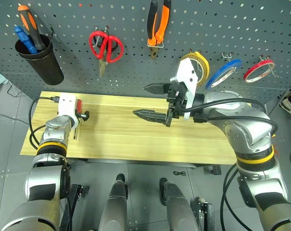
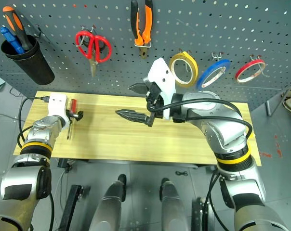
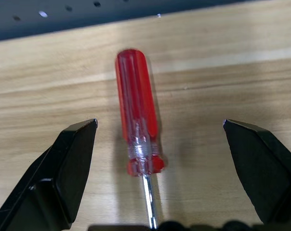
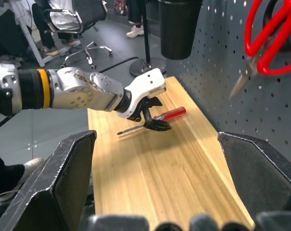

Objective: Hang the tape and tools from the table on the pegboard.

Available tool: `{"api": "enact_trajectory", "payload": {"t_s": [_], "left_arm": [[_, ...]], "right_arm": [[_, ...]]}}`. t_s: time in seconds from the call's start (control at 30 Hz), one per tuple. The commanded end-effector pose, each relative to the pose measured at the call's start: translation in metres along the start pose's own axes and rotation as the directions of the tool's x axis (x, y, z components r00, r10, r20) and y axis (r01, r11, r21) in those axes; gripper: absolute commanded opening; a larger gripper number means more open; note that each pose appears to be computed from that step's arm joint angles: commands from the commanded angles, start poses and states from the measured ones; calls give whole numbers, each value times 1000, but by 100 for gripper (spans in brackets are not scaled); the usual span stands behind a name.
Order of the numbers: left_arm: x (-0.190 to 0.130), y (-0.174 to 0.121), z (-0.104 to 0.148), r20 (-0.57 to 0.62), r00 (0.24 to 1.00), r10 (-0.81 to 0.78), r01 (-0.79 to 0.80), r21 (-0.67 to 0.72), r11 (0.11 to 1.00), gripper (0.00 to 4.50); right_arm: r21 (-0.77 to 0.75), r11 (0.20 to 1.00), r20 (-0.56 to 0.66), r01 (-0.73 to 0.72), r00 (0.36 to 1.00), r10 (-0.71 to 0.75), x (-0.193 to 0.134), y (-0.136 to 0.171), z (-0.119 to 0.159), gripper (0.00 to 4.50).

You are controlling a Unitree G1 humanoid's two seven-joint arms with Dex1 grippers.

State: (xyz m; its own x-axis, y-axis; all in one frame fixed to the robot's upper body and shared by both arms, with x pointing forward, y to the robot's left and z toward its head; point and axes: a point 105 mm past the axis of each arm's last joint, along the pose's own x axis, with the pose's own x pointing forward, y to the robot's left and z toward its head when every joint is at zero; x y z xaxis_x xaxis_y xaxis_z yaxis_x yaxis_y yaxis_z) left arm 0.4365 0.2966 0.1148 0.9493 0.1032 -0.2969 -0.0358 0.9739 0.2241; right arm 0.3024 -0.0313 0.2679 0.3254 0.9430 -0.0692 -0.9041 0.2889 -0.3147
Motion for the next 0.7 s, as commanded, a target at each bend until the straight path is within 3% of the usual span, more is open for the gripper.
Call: {"api": "enact_trajectory", "payload": {"t_s": [0.03, 0.4, 0.7], "left_arm": [[1, 5, 8, 24, 999, 34, -34, 5, 999, 445], [-3, 14, 23, 67, 997, 29, -30, 13, 999, 445], [-4, 16, 14, -1, 1000, 21, -21, 3, 1000, 445]], "right_arm": [[-36, 999, 35, 9, 999, -8, -8, -2, 17, 450], [-47, 998, 23, 31, 999, -29, -20, -10, 22, 450], [-46, 998, 8, 33, 999, -33, -24, -11, 20, 450]]}}
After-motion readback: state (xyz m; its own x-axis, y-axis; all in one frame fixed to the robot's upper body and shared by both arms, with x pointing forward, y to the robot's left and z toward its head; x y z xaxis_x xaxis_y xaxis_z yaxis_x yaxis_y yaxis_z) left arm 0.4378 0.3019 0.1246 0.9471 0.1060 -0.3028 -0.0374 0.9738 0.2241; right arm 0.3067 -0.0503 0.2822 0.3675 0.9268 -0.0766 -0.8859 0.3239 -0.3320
